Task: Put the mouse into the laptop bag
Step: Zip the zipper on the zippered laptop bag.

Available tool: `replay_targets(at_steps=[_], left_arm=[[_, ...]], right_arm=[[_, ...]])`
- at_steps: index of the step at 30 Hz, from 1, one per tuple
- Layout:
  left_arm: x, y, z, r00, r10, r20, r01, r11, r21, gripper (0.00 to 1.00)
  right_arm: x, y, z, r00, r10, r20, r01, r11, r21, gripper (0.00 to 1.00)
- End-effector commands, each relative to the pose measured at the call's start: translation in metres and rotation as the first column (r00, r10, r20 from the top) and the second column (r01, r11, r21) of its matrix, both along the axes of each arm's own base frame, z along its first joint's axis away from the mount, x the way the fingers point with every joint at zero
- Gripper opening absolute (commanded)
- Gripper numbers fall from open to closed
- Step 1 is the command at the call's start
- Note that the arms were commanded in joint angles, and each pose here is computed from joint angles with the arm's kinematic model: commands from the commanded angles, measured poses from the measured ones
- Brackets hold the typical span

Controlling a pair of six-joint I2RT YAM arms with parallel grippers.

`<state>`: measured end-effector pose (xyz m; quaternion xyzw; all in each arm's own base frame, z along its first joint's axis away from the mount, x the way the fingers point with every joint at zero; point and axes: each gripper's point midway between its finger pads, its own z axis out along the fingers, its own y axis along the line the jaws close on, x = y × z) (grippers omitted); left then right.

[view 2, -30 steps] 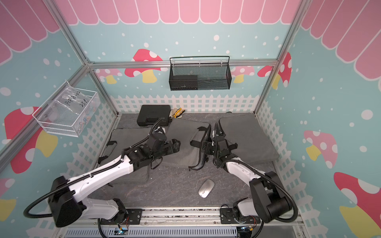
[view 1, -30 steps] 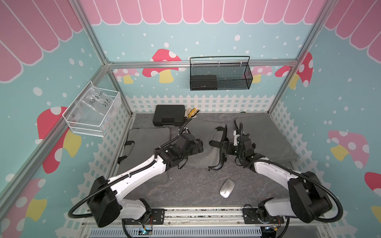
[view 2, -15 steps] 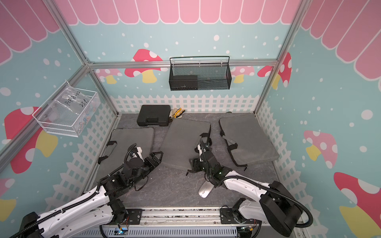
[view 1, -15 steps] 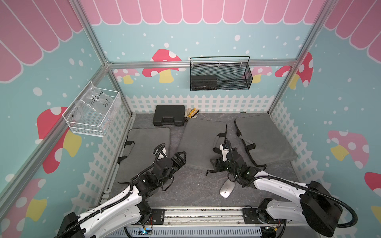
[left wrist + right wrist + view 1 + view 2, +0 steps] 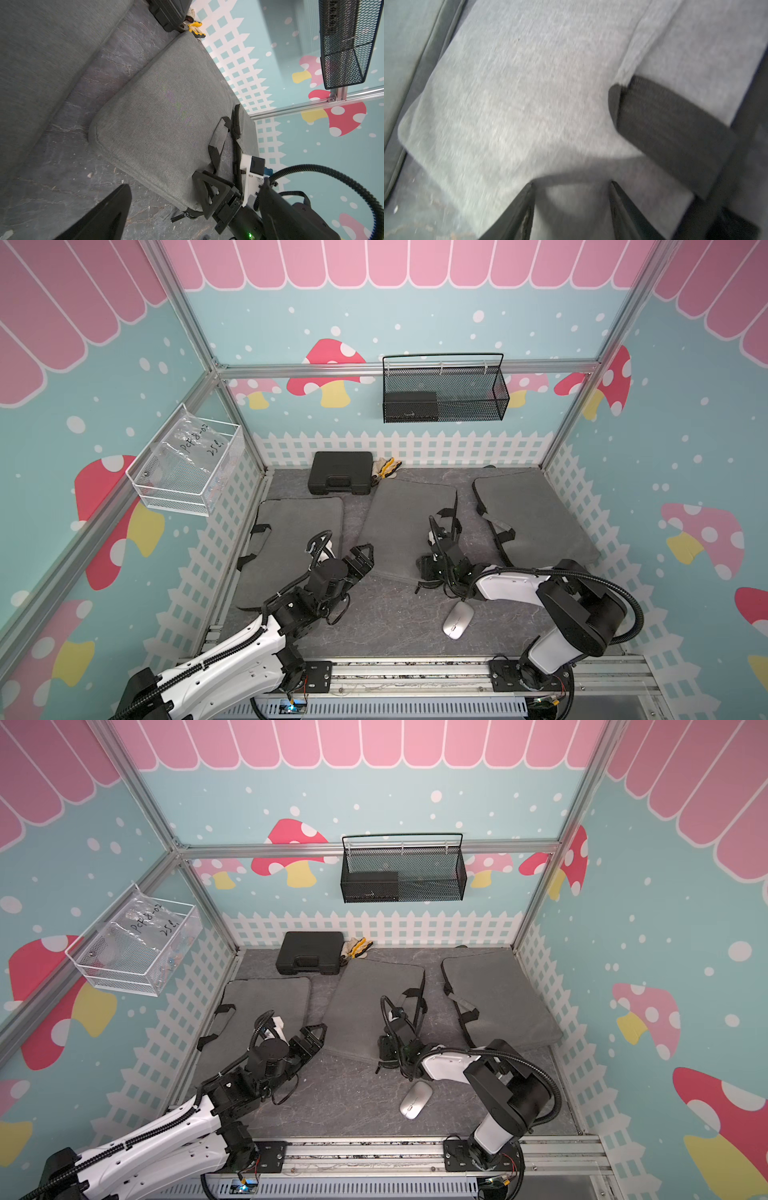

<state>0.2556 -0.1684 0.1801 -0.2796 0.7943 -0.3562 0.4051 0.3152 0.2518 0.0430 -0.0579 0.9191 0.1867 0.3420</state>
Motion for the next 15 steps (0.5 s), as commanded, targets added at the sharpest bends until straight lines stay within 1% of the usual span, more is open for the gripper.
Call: replay_targets(at_steps=[1,4,8,11,15], left_arm=[[0.005,0.006,0.007,0.998,0.055,0.020,-0.055,0.998,-0.009,0.99],[0.008,0.005,0.009,0.998,0.052,0.024,-0.052,0.999,-0.005,0.99],[0.011,0.003,0.016,0.998,0.043,0.041,-0.044,0.999,0.017,0.99],[0.014,0.004,0.019,0.998,0.040,0.049,-0.042,0.998,0.037,0.99],[0.017,0.007,0.026,0.997,0.037,0.061,-0.041,0.996,0.078,0.99]], right_arm=[[0.005,-0.013,-0.023,0.999,-0.032,-0.044,0.029,0.997,-0.067,0.57],[0.006,-0.021,-0.015,0.998,-0.057,-0.036,0.053,0.993,-0.106,0.59],[-0.002,-0.033,0.021,0.996,-0.089,0.030,0.092,0.984,-0.149,0.69],[-0.020,-0.038,0.046,0.992,-0.102,0.076,0.112,0.981,-0.156,0.72],[-0.052,-0.034,0.064,0.990,-0.116,0.085,0.127,0.983,-0.131,0.72]])
